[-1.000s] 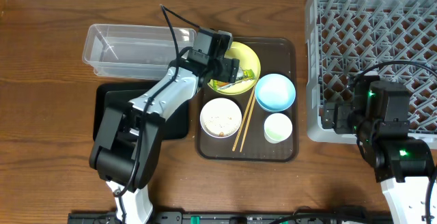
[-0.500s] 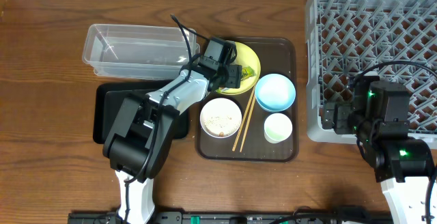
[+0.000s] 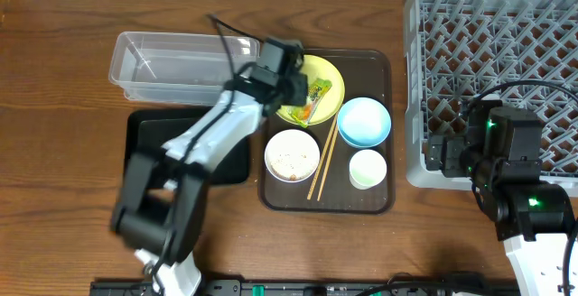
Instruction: Sort waste into correct bins and load items into the dishwasher rack
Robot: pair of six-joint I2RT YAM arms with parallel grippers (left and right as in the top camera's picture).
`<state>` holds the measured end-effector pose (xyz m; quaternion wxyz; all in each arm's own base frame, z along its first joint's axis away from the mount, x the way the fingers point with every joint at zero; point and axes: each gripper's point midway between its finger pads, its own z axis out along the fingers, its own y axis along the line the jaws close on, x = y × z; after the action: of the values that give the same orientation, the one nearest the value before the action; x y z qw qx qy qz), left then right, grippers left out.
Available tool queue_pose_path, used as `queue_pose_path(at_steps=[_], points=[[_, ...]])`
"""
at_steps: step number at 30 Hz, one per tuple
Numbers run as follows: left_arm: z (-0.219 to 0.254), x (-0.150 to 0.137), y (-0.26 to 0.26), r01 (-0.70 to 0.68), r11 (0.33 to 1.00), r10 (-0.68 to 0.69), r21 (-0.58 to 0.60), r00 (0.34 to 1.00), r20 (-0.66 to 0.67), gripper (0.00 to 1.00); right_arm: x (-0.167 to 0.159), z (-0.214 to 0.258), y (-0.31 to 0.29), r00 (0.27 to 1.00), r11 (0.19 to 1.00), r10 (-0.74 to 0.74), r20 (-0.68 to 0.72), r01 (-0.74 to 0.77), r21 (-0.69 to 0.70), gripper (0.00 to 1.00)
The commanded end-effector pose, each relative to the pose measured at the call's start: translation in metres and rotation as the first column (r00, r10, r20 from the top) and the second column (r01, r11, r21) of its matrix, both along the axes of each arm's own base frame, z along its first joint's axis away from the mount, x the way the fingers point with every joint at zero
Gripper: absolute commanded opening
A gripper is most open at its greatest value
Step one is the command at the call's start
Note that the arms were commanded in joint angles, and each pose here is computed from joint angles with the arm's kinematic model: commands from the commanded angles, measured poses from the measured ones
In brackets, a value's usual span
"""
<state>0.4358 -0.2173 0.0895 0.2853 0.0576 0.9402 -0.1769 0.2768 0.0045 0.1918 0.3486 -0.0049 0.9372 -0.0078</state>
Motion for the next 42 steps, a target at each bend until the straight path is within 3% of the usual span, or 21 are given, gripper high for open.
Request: queue_pose_path(at_steps=[1,5,10,14,15,16,20,24,31,42], points=[[0.053,0.003,0.022,-0.018,1.0,0.018,-0.005,0.995,0.096,0.19,0.003,0.009,0.004,1.0,1.0,0.008,0.021,-0.008,0.008,0.99],[0.081,0.008,0.067,-0.121,0.99,0.107,0.074,0.98,0.166,0.19,0.003,0.009,0.004,1.0,1.0,0.008,0.021,-0.008,0.008,0.99],[0.078,0.019,0.113,-0.225,0.966,0.201,0.128,0.963,0.18,0.19,0.003,0.009,0.004,1.0,1.0,0.008,0.021,-0.009,0.008,0.99],[0.068,0.023,0.137,-0.273,0.952,0.251,0.138,0.955,0.157,0.48,0.003,0.009,0.004,1.0,1.0,0.008,0.021,-0.009,0.008,0.99],[0.068,0.023,0.139,-0.276,0.952,0.255,0.136,0.955,0.153,0.6,0.003,0.009,0.004,1.0,1.0,0.008,0.021,-0.009,0.008,0.99],[0.069,0.023,0.14,-0.274,0.953,0.254,0.129,0.955,0.152,0.63,0.003,0.009,0.004,1.0,1.0,0.008,0.021,-0.009,0.008,0.99],[0.078,0.013,0.114,-0.145,0.987,0.134,0.075,0.981,0.138,0.71,0.003,0.009,0.004,1.0,1.0,0.008,0.02,-0.009,0.008,0.99],[0.074,-0.006,0.073,0.058,0.996,-0.066,0.071,0.991,0.119,0.72,0.003,0.008,0.004,1.0,1.0,0.008,0.02,-0.009,0.008,0.99],[0.046,-0.038,0.024,0.342,0.915,-0.366,0.214,0.927,0.081,0.73,0.003,0.009,0.004,1.0,1.0,0.008,0.02,-0.009,0.008,0.99],[-0.042,-0.045,-0.002,0.44,0.857,-0.434,0.267,0.897,-0.083,0.74,0.003,0.008,0.004,1.0,1.0,0.008,0.02,-0.009,0.008,0.99]])
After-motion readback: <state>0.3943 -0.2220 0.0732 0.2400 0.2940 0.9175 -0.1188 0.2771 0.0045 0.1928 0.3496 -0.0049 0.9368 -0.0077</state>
